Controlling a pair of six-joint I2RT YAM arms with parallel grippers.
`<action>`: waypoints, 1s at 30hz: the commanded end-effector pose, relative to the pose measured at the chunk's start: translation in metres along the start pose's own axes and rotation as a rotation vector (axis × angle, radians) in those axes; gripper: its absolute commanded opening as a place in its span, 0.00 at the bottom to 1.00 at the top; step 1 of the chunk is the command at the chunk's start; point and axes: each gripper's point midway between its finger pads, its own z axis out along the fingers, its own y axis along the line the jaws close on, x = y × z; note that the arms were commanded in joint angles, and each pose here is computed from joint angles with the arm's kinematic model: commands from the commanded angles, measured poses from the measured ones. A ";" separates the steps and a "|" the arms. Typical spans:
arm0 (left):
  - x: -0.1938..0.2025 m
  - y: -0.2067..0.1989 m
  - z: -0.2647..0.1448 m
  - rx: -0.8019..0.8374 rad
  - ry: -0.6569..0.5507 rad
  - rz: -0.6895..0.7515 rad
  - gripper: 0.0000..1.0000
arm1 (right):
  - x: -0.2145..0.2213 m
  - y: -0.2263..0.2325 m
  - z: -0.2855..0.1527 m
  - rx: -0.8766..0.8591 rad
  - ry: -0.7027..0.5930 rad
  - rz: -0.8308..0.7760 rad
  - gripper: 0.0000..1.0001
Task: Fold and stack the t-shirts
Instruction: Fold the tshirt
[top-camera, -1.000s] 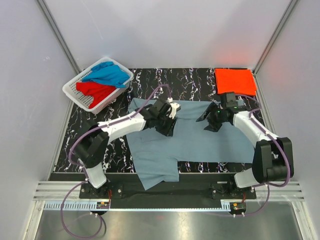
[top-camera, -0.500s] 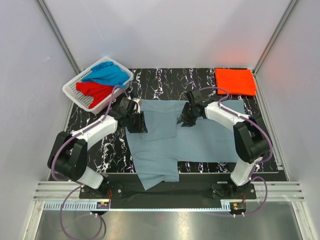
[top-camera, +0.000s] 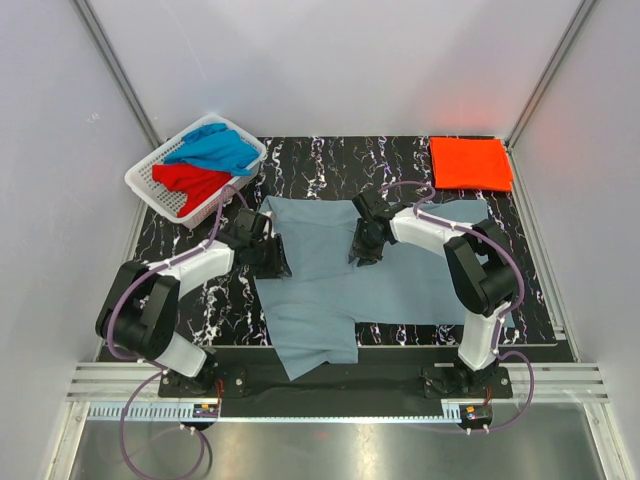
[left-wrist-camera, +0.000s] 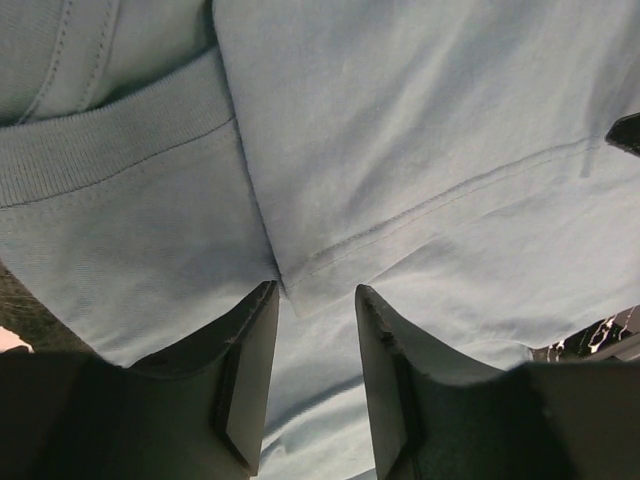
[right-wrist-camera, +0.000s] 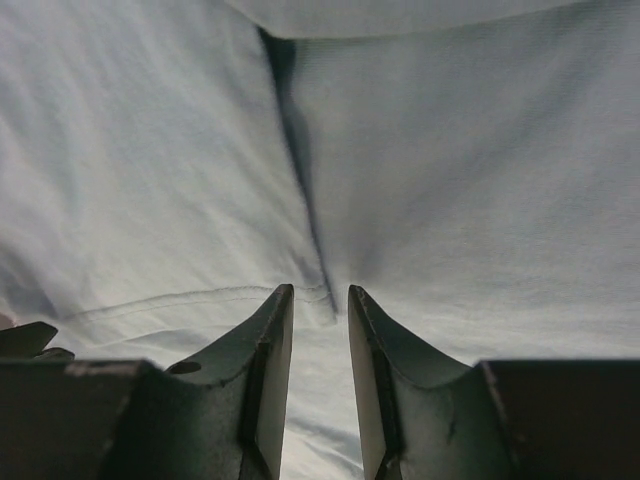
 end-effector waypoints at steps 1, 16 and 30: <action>-0.009 -0.002 0.005 0.014 -0.043 0.000 0.41 | -0.009 0.004 -0.005 0.023 -0.042 -0.030 0.35; -0.018 -0.007 0.011 0.016 -0.048 -0.013 0.12 | -0.001 0.011 0.007 0.001 -0.017 -0.038 0.14; -0.038 -0.021 -0.015 -0.037 -0.100 -0.010 0.00 | -0.021 0.029 -0.021 -0.027 -0.075 -0.087 0.00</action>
